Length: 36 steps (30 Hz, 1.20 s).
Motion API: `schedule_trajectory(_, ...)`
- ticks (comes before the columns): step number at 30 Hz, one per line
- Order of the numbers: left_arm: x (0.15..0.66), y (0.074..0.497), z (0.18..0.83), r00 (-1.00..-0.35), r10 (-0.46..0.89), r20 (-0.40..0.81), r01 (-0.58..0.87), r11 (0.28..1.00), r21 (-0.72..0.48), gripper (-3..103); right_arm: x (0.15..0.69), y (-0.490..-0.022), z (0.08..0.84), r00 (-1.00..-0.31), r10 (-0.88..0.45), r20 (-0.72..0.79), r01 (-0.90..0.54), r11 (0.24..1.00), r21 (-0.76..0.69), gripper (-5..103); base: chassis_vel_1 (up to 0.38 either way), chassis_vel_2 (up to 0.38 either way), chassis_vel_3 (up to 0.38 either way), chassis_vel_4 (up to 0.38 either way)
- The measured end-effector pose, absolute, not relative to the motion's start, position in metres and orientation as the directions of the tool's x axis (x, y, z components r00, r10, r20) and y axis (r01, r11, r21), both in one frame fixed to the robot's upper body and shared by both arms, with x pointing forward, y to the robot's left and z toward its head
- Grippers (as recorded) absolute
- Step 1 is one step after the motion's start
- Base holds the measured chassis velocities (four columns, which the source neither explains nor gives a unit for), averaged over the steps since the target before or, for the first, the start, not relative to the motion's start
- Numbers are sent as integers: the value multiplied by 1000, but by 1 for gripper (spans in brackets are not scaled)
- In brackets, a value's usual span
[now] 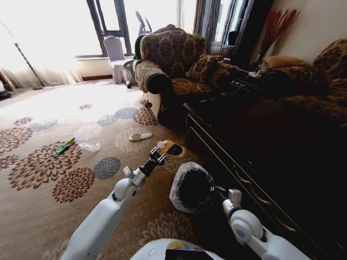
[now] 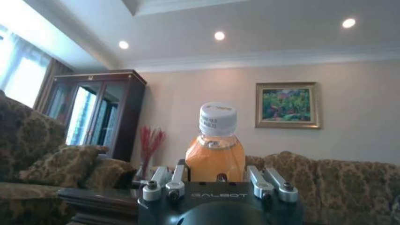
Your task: Pick up the trash from the ground and place it into the trash bin.
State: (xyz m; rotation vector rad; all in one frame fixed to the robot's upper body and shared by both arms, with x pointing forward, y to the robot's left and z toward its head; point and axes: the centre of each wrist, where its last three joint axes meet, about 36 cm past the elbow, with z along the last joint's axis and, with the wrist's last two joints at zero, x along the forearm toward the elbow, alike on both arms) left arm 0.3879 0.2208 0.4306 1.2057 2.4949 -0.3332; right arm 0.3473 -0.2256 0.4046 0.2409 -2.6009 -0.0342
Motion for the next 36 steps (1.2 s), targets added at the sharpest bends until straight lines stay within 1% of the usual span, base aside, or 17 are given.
schedule_trajectory(1,388,221,431,-577,708,-407,790,610,-59,39,347,-226,405,-847,-178,500,-165,984,71,0,0,0,0,0)
schedule_trajectory(4,372,215,437,-534,757,-377,822,569,-22,39,370,-201,411,-840,-229,492,-197,973,117,0,0,0,0,0)
schedule_trajectory(5,372,215,437,-534,757,-377,822,569,-22,39,370,-201,411,-840,-229,492,-197,973,117,0,0,0,0,0)
schedule_trajectory(7,371,219,436,-513,786,-345,832,554,25,39,377,-189,414,-830,-249,499,-213,969,128,0,0,0,0,0)
schedule_trajectory(8,372,226,432,-501,808,-310,835,545,73,39,382,-182,413,-822,-256,509,-226,967,121,0,0,0,0,0)
schedule_trajectory(10,373,228,430,-497,815,-298,835,543,89,39,384,-179,412,-818,-258,515,-230,966,118,0,0,0,0,0)
schedule_trajectory(13,381,245,421,-488,840,-237,824,533,190,39,394,-165,417,-797,-264,543,-252,963,98,0,0,0,0,0)
schedule_trajectory(20,378,267,429,-454,872,-180,831,488,266,39,398,-153,423,-792,-259,554,-279,959,50,0,0,0,0,0)
schedule_trajectory(22,372,278,433,-433,890,-141,843,455,288,39,392,-143,423,-791,-237,564,-266,963,31,0,0,0,0,0)
schedule_trajectory(24,371,285,433,-426,898,-111,844,438,308,39,387,-139,421,-787,-238,569,-269,963,30,0,0,0,0,0)
schedule_trajectory(28,374,292,425,-428,902,-56,840,420,344,39,379,-135,420,-787,-229,573,-266,964,20,0,0,0,0,0)
schedule_trajectory(29,377,293,420,-439,898,-37,832,422,360,36,377,-136,420,-786,-229,574,-267,964,19,0,0,0,0,0)
schedule_trajectory(30,377,293,420,-439,898,-37,832,422,360,36,377,-136,420,-786,-229,574,-267,964,19,0,0,0,0,0)
schedule_trajectory(31,382,295,414,-450,893,-20,823,423,378,41,374,-137,421,-785,-229,575,-266,964,21,0,0,0,0,0)
schedule_trajectory(32,384,295,410,-454,891,-12,820,423,386,41,372,-138,421,-785,-226,576,-263,965,21,0,0,0,0,0)
schedule_trajectory(34,388,296,403,-468,884,-1,812,430,396,52,368,-142,423,-785,-222,579,-255,967,24,0,0,0,0,0)
schedule_trajectory(36,389,296,400,-478,879,-1,804,438,402,52,366,-143,423,-784,-221,580,-253,967,27,0,0,0,0,0)
